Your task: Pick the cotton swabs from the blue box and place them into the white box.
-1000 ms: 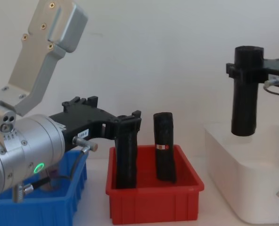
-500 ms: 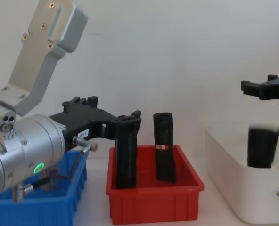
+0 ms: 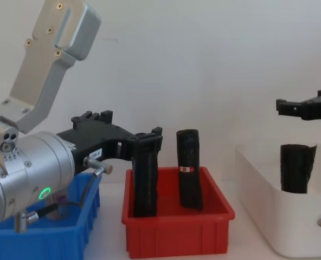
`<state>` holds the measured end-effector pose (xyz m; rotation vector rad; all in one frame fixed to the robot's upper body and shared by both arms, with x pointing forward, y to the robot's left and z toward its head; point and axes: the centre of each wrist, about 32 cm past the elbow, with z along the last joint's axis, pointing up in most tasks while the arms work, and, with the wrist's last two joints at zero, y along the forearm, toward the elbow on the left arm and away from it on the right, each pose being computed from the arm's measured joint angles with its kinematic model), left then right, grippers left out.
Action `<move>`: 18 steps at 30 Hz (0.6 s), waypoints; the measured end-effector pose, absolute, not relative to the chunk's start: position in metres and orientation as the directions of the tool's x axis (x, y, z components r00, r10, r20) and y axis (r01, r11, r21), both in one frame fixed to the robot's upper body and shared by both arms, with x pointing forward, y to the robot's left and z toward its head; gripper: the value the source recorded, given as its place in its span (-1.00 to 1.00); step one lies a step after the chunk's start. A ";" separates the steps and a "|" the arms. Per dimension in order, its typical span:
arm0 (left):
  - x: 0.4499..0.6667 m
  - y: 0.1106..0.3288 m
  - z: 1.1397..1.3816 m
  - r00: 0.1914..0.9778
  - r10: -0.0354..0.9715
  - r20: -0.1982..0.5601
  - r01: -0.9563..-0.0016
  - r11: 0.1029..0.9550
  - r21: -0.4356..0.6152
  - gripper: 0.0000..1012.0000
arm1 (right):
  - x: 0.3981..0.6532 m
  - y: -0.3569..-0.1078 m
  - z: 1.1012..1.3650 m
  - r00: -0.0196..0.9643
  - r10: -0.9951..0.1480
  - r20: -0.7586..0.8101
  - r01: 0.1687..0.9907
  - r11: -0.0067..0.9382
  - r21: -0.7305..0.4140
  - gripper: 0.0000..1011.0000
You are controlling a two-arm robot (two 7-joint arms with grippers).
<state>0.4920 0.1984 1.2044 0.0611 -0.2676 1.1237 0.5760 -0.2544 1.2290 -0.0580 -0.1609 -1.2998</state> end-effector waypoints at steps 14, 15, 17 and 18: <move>0.492 0.198 1.204 0.404 0.882 0.242 -0.897 0.434 -0.086 0.98 | 0.576 -0.255 1.228 0.254 -0.955 0.150 0.963 0.264 0.046 0.98; 0.492 0.198 1.204 0.404 0.882 0.243 -0.897 0.434 -0.086 0.98 | 0.576 -0.255 1.228 0.254 -0.955 0.150 0.964 0.264 0.046 0.98; 0.492 0.198 1.204 0.404 0.882 0.242 -0.897 0.434 -0.086 0.98 | 0.576 -0.255 1.227 0.254 -0.955 0.150 0.964 0.263 0.046 0.98; 0.492 0.198 1.204 0.404 0.882 0.243 -0.897 0.434 -0.086 0.98 | 0.576 -0.255 1.227 0.254 -0.955 0.150 0.964 0.263 0.045 0.98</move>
